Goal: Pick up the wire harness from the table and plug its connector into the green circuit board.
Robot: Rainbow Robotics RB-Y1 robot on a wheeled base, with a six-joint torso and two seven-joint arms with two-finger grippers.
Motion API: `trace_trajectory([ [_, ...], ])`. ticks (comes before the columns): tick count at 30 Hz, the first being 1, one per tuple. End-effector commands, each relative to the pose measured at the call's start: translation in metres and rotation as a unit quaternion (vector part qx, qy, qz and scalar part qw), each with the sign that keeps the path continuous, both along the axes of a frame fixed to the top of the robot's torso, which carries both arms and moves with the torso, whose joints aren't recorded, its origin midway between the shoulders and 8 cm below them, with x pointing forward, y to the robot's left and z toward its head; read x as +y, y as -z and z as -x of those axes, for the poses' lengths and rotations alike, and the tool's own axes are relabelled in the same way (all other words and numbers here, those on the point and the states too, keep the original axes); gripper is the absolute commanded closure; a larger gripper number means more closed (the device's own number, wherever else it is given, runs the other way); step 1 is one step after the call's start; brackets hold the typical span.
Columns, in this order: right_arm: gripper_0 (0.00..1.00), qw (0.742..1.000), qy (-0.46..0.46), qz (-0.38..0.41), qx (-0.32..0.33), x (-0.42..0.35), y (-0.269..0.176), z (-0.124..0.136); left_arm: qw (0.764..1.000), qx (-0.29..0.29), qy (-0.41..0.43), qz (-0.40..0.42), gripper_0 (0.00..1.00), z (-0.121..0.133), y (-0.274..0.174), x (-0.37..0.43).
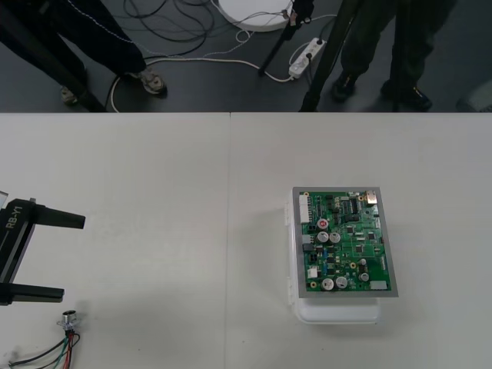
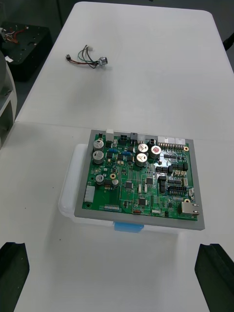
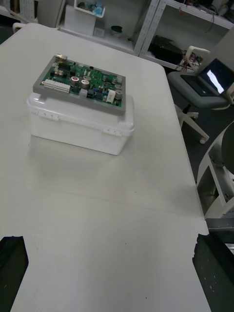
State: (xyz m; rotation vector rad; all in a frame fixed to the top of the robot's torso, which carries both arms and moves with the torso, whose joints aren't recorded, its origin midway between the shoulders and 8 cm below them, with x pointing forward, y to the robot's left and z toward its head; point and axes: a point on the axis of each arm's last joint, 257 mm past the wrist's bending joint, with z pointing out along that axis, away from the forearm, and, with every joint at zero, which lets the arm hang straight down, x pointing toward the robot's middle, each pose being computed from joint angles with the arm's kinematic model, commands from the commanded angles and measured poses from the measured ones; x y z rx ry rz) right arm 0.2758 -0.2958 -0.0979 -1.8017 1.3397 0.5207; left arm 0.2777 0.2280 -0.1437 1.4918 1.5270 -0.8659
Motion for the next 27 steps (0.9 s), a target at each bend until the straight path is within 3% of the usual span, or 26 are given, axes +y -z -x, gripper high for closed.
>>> trace_trajectory([
  [1, 0.0, 1.0, 0.002, 0.001, 0.021, 0.0, 0.0, 0.005, 1.0, -0.014, 0.024, -0.01, 0.0, 0.011, 0.007, 0.005],
  [7, 0.0, 1.0, 0.002, 0.001, 0.021, 0.0, 0.0, 0.005, 0.998, -0.026, 0.035, -0.049, 0.0, 0.012, 0.018, 0.017],
  [17, 0.0, 1.0, 0.002, 0.001, 0.021, 0.0, 0.0, 0.005, 0.979, -0.104, 0.093, -0.148, 0.0, 0.008, 0.031, 0.052],
  [18, 0.0, 0.998, 0.005, -0.01, 0.058, 0.002, 0.022, 0.018, 0.976, -0.114, 0.101, -0.159, 0.0, 0.008, 0.033, 0.055],
  [27, 0.0, 0.997, 0.002, -0.009, 0.071, 0.001, 0.024, 0.021, 0.934, -0.197, 0.17, -0.245, 0.0, 0.001, 0.048, 0.091],
])
